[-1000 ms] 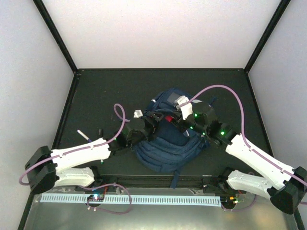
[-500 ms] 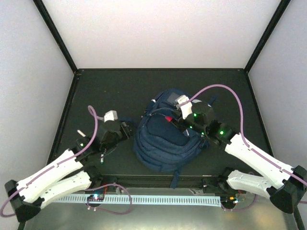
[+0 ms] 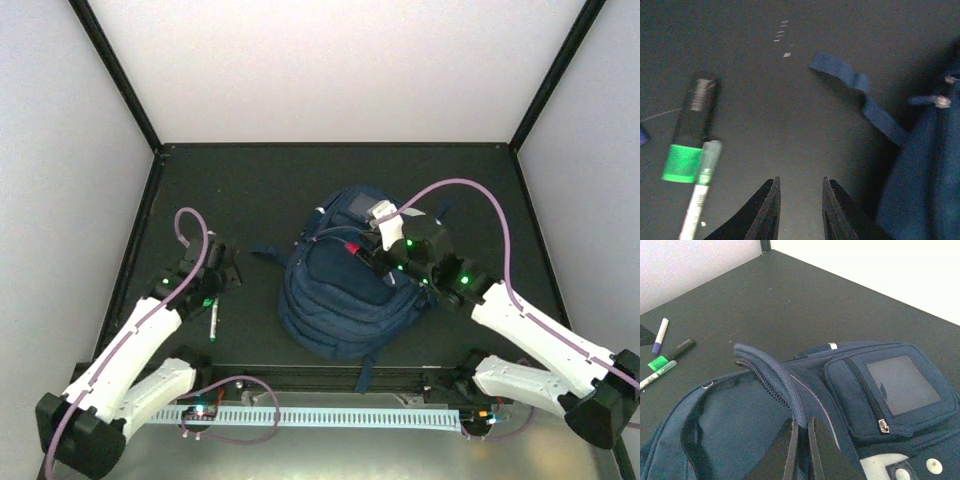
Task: Pack the student bag
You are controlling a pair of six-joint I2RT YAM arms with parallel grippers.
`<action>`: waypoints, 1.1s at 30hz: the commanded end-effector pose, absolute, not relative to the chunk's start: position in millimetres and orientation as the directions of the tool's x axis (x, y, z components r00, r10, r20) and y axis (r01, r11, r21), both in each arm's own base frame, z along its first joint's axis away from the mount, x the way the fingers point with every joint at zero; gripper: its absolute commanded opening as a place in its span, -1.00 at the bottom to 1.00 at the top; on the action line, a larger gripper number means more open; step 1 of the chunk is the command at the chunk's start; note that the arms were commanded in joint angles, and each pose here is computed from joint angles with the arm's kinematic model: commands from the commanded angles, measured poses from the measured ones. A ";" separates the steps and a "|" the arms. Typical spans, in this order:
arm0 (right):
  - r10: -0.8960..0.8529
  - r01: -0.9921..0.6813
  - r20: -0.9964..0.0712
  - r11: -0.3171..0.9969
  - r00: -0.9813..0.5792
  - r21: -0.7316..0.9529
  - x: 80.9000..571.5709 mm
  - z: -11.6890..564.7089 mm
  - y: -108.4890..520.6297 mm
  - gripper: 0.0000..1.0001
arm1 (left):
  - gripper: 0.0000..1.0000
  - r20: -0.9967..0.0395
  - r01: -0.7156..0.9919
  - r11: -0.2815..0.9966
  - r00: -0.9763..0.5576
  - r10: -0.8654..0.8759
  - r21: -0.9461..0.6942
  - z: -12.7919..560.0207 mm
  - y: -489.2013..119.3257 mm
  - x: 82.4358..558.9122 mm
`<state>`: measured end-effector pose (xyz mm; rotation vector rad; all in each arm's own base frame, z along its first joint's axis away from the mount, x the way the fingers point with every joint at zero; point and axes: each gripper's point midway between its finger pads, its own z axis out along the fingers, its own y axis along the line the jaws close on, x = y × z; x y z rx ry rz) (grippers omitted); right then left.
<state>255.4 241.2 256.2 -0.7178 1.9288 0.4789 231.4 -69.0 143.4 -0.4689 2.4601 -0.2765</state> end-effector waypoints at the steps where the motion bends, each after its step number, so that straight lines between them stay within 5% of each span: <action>1: -0.167 -0.631 -0.951 0.775 -0.261 0.037 263.7 290.5 236.4 -0.97 | -0.41 -0.460 -0.407 0.857 -0.724 -0.514 -0.316 117.3 -45.1 230.9; 9: -0.165 -0.649 -0.953 0.760 -0.253 0.041 261.6 293.0 240.0 -0.96 | -0.34 -0.359 -0.625 0.729 -0.636 -0.683 -0.280 64.5 -6.2 218.5; 23: -0.159 -0.653 -0.956 0.756 -0.245 0.042 263.3 293.4 242.9 -0.96 | -0.17 -0.195 -0.682 0.722 -0.697 -0.690 -0.117 20.7 -3.7 189.5; 33: -0.154 -0.651 -0.957 0.758 -0.246 0.046 263.3 294.6 242.4 -0.96 | -0.34 -0.094 -0.621 0.728 -0.739 -0.667 -0.291 1.8 -40.1 202.5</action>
